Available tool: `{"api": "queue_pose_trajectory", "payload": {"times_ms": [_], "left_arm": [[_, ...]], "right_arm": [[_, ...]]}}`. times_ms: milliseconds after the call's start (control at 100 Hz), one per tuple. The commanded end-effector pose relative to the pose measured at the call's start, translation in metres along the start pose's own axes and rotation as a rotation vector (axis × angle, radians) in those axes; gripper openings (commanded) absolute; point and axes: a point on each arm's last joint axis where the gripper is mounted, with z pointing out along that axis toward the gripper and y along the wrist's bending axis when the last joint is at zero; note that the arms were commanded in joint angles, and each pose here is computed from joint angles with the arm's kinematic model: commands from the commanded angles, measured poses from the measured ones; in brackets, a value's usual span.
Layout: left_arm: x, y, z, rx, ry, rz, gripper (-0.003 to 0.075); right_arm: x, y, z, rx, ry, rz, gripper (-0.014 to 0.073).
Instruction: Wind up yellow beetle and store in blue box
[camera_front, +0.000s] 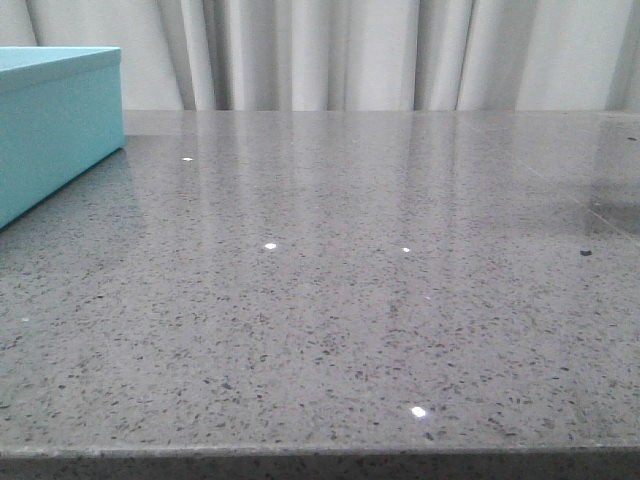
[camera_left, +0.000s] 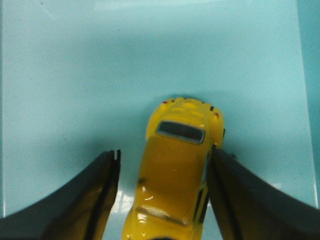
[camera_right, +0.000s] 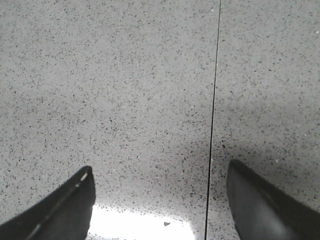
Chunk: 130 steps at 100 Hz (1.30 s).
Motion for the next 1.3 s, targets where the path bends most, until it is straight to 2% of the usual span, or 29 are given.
{"api": "queue_pose_trajectory", "payload": {"times_ms": [0,160,320,520,660,850,970,1110,1290], "left_arm": [[-0.01,-0.001,-0.021,-0.001,-0.105,-0.013,0.0406],[-0.011,-0.001,-0.023,0.004,-0.113,-0.017,0.0406],[-0.013,-0.003,-0.041,0.013,-0.19,-0.024,0.0398],[-0.01,-0.007,-0.088,0.034,-0.375,-0.019,0.03],[0.004,-0.01,-0.118,0.045,-0.469,-0.011,0.0205],[0.035,-0.014,-0.15,0.056,-0.551,0.006,0.0064],[0.059,-0.016,-0.163,0.059,-0.591,0.002,-0.0019],[0.089,-0.019,-0.174,0.072,-0.659,-0.012,-0.0018],[0.132,-0.022,-0.179,0.085,-0.76,-0.037,-0.0018]], "right_arm": [[-0.009,0.004,-0.017,-0.029,-0.103,-0.015,0.0549],[-0.01,0.004,-0.017,-0.031,-0.115,-0.016,0.0549],[-0.012,0.005,-0.024,-0.039,-0.164,-0.06,0.0549],[-0.014,0.006,-0.054,-0.056,-0.308,-0.083,0.0539],[-0.012,0.003,-0.077,-0.028,-0.392,-0.121,0.0416],[-0.004,0.001,-0.107,-0.023,-0.481,-0.142,0.0137],[0.007,-0.001,-0.118,-0.036,-0.546,-0.145,0.0006],[0.029,-0.007,-0.118,-0.051,-0.61,-0.147,-0.0058],[0.066,-0.018,-0.113,-0.057,-0.675,-0.159,-0.0059]]}}
